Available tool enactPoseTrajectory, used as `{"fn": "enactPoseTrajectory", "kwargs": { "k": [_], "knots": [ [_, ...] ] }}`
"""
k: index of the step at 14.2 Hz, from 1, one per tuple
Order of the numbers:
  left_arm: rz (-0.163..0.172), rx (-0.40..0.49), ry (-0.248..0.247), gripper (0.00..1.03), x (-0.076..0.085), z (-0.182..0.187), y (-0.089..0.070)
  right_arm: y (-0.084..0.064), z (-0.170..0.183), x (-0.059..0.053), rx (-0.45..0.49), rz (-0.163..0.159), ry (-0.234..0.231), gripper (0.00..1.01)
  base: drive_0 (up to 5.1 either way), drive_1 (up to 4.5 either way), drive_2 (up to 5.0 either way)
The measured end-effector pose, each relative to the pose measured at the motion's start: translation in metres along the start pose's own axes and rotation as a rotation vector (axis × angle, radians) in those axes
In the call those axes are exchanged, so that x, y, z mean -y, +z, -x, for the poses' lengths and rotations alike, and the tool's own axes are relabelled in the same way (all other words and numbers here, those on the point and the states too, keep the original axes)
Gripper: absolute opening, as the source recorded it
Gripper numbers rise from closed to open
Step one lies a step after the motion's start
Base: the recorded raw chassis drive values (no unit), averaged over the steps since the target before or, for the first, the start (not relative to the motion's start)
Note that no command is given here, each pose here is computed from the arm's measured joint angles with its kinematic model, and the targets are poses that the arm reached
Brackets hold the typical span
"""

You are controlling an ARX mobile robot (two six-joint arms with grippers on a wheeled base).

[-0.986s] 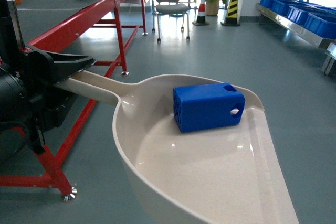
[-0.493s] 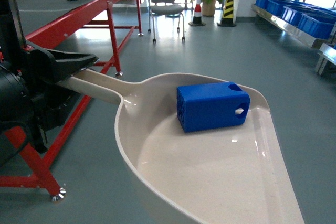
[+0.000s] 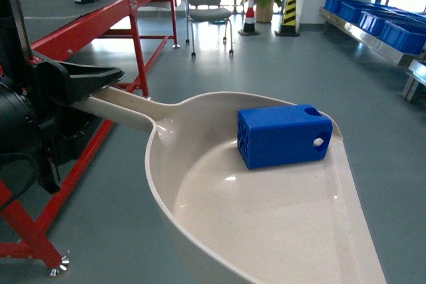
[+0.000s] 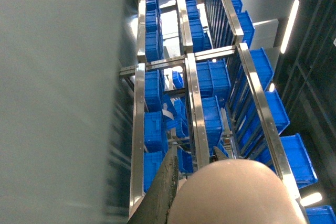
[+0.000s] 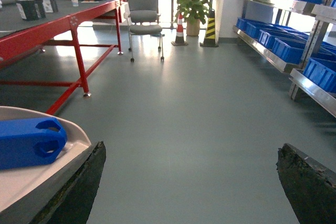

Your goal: Place part in tray to right shelf

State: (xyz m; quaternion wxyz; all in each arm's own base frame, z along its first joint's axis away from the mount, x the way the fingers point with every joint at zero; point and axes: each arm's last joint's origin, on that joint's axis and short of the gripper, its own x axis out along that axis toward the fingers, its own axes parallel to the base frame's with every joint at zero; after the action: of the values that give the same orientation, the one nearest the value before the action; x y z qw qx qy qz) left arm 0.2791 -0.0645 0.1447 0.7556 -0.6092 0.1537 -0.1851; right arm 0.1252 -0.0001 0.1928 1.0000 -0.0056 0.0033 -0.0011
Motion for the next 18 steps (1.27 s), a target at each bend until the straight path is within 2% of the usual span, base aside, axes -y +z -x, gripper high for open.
{"fn": "enactPoseTrajectory", "kwargs": {
  "k": [18],
  "knots": [
    [-0.001, 0.002, -0.003, 0.14, 0.0005, -0.0002, 0.0, 0.0002, 0.0, 0.0, 0.002, 0.0, 0.0, 0.98, 0.0, 4.32, -4.3]
  ]
}}
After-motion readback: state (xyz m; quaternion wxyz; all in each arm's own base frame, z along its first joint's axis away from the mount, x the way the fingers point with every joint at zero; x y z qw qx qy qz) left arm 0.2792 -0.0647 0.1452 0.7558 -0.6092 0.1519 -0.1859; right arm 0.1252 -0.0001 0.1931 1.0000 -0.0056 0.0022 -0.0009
